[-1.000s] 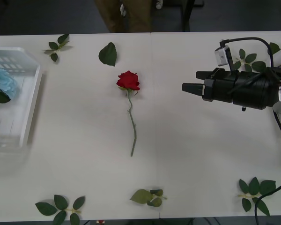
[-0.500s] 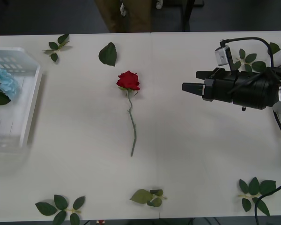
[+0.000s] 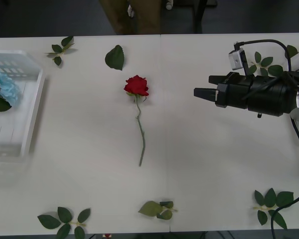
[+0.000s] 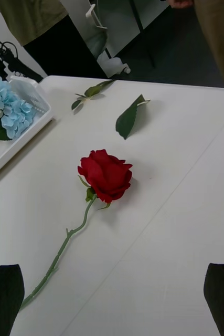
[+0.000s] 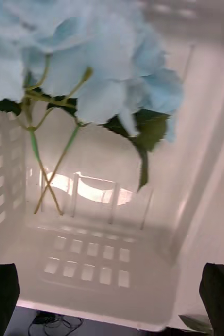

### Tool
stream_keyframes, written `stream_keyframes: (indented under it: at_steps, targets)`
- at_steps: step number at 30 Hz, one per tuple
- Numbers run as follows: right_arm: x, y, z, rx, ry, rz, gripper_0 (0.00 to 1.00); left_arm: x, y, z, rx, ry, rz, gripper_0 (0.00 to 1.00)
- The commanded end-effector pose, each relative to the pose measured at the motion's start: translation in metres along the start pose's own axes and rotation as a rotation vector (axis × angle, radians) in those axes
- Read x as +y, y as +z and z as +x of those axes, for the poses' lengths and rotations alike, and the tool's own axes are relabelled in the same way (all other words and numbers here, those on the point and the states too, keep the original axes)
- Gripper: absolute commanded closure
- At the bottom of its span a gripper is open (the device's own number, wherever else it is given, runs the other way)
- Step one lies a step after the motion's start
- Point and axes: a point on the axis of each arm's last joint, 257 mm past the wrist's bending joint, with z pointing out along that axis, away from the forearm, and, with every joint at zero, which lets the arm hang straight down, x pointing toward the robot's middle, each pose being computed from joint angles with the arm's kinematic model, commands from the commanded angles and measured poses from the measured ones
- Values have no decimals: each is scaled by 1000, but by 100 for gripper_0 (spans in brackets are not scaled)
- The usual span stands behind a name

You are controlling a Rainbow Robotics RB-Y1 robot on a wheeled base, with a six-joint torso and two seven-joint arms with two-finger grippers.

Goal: Place the red flowers into the right box and the blue flowers into the left box. If a person shows an open palm, hand one flower to the person first, then continue sorting.

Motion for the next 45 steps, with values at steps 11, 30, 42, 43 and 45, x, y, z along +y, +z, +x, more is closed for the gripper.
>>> stream_keyframes:
  at_steps: [11,30,42,43,45]
  targets:
    - [1,1,-23,-40,-9,5,0,-253,-33,40,-305,586,340,0]
    - [-1,-1,-18,-37,0,12,0,-409,30,87,-290,522,164,0]
    - [-4,0,-18,-38,-3,25,0,-476,93,60,-302,387,93,0]
    - [-5,-1,-18,-38,-4,27,0,-479,98,58,-305,380,90,0]
    - [-4,0,-18,-37,-4,26,0,-486,107,53,-314,363,84,0]
